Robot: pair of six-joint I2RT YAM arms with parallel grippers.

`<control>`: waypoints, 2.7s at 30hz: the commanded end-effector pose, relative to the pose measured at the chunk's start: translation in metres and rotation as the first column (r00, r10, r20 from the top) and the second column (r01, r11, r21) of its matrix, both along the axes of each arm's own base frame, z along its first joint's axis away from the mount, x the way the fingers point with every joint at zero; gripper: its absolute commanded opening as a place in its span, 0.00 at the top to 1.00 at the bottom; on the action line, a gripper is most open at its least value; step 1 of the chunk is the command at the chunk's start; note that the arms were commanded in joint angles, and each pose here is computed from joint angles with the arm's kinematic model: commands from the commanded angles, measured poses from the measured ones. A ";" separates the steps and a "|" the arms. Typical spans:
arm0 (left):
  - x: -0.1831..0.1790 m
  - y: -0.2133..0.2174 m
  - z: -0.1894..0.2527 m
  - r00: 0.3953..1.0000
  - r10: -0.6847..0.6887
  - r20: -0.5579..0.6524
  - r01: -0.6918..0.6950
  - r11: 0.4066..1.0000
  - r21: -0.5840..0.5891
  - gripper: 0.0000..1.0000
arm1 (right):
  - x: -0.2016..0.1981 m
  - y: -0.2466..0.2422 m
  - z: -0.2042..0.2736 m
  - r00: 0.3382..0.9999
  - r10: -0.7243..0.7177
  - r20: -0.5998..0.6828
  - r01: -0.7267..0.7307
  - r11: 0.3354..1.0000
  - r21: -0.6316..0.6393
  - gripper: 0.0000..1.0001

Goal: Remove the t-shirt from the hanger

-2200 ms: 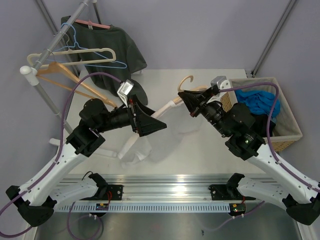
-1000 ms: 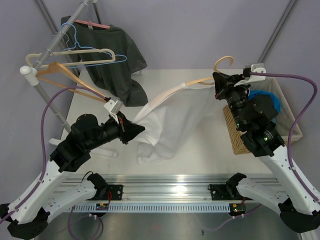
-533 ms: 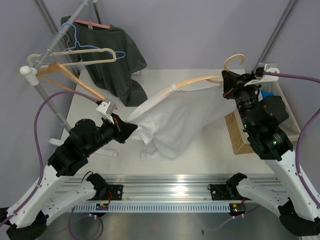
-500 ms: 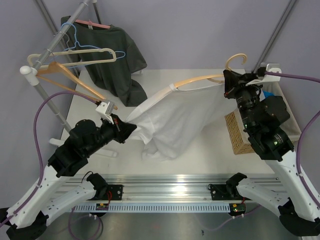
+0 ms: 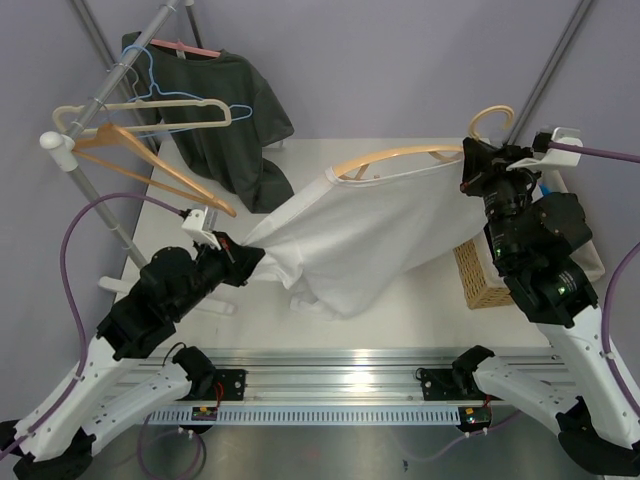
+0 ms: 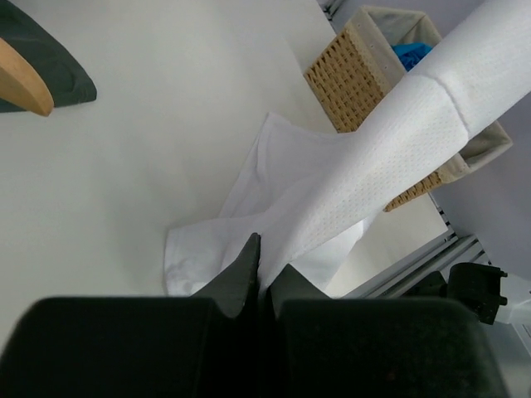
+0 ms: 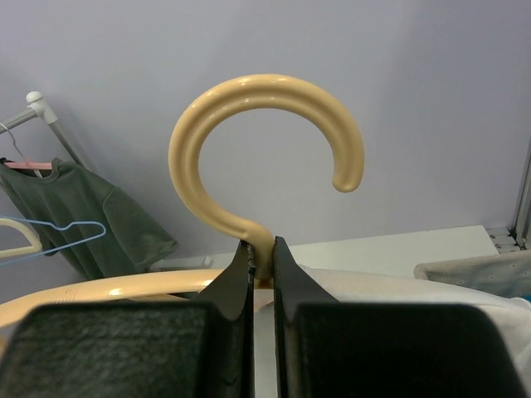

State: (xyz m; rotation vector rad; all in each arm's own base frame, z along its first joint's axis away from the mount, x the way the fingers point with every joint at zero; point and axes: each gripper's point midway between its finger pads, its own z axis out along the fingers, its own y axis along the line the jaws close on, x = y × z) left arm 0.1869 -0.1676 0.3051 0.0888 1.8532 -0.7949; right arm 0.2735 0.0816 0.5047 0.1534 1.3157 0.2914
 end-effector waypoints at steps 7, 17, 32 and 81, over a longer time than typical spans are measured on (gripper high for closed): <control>0.014 0.018 -0.015 0.991 0.133 -0.008 -0.133 0.991 0.016 1.00 | -0.016 -0.041 0.041 0.986 -0.156 0.064 0.149 0.983 0.106 1.00; 0.013 0.011 -0.019 0.996 0.091 -0.010 -0.090 0.995 0.030 1.00 | -0.025 -0.036 0.054 0.990 -0.097 0.098 0.086 0.989 0.118 1.00; 0.048 -0.073 0.032 0.988 -0.154 0.023 0.153 0.988 0.029 0.22 | 0.021 0.105 -0.016 0.893 0.448 -0.046 -0.450 0.890 -0.069 1.00; 0.080 -0.127 0.044 0.947 -0.318 -0.048 0.321 0.931 0.171 0.19 | 0.059 0.178 -0.144 0.817 0.532 -0.222 -0.553 0.832 -0.044 1.00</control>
